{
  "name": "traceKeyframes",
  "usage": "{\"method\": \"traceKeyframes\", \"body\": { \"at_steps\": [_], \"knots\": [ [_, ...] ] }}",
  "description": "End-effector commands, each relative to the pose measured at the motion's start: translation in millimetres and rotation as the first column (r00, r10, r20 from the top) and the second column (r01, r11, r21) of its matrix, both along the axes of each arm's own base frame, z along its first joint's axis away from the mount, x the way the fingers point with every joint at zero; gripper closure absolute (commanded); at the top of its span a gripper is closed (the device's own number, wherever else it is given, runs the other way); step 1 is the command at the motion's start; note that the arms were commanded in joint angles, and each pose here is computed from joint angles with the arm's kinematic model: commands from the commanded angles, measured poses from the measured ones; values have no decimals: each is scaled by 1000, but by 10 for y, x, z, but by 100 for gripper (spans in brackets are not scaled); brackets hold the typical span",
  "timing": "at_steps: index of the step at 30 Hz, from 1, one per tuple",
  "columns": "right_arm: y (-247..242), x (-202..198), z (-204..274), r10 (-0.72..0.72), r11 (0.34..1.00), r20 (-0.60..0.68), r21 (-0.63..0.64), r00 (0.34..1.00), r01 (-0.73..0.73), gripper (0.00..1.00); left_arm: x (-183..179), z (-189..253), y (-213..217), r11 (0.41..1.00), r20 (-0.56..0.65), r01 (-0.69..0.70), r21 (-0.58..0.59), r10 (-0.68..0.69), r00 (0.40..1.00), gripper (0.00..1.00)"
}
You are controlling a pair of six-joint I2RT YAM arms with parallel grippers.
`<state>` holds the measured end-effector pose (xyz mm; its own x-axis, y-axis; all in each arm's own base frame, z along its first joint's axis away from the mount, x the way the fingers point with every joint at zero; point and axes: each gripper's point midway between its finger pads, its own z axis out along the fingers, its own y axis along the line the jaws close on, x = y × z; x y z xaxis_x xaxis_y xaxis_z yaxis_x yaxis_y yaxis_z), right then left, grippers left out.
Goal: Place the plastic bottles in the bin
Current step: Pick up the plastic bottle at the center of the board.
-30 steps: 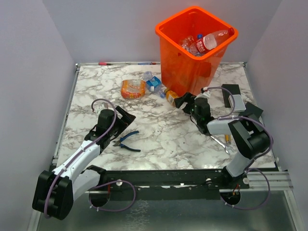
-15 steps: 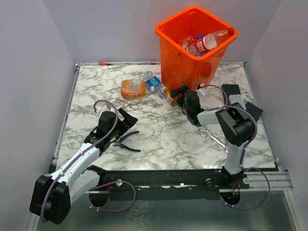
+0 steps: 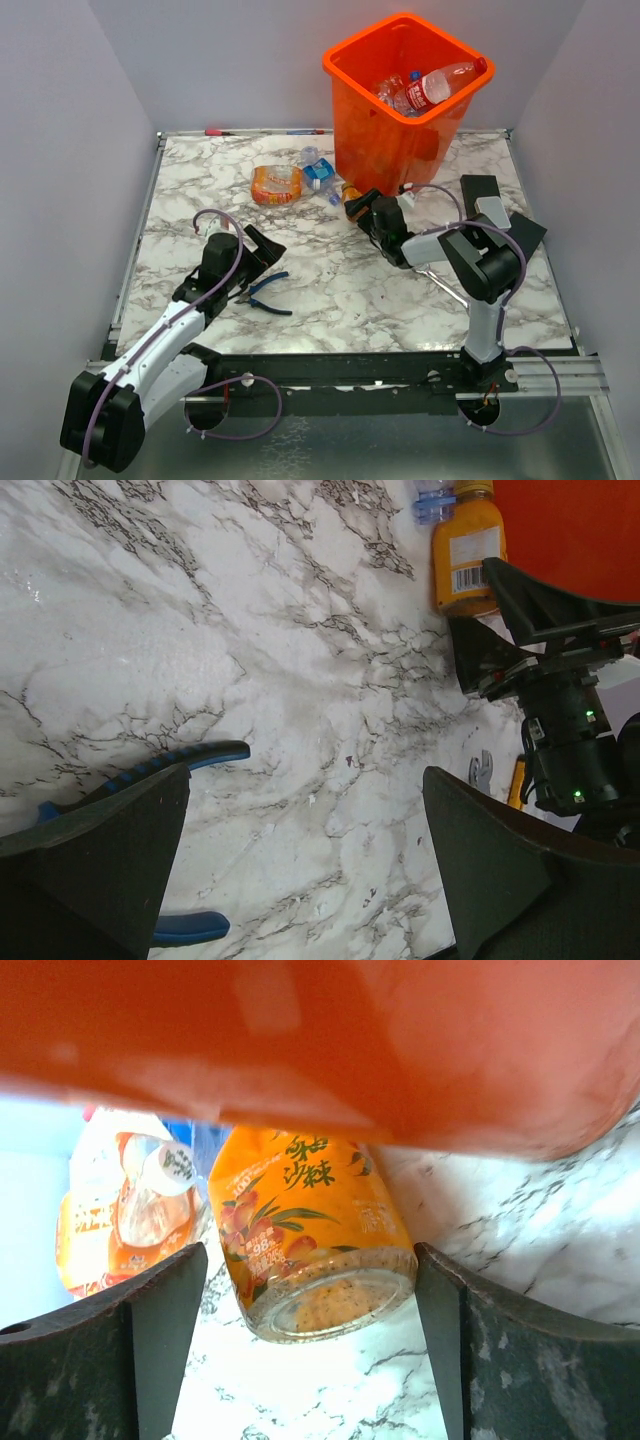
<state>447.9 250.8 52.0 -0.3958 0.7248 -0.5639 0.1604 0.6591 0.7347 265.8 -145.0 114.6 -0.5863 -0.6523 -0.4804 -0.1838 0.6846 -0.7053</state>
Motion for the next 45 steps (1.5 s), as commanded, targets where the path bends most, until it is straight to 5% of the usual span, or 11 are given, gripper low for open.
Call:
{"method": "traceKeyframes", "body": {
  "at_steps": [1, 8, 18, 27, 36, 45],
  "knots": [
    [-17, -207, -330, 6, 1000, -83, -18, 997, -8, 26, -26, 14, -2, 1000, 20, 6, -4, -6, 1000, 1],
    [-69, -321, -268, 12, 1000, -66, 1, 998, -12, 52, -34, 28, -5, 1000, 26, 6, -9, -6, 1000, 1],
    [-183, -1133, -65, 143, 990, -41, 1, 989, -143, 63, 85, 232, -105, 999, 90, 41, -32, -38, 995, 1],
    [-213, -1904, 757, 385, 914, 255, 26, 887, -404, 71, 131, 584, -440, 972, 186, 179, -153, -150, 971, 1],
    [-299, -2314, 1696, 394, 865, 548, 50, 737, -499, 74, -178, 1593, -921, 856, 539, 439, -273, -242, 807, 1],
    [-129, -2402, 2038, 412, 813, 643, 62, 646, -580, 76, -508, 1977, -1417, 758, 666, 614, -218, -345, 662, 1]
  ]
}}
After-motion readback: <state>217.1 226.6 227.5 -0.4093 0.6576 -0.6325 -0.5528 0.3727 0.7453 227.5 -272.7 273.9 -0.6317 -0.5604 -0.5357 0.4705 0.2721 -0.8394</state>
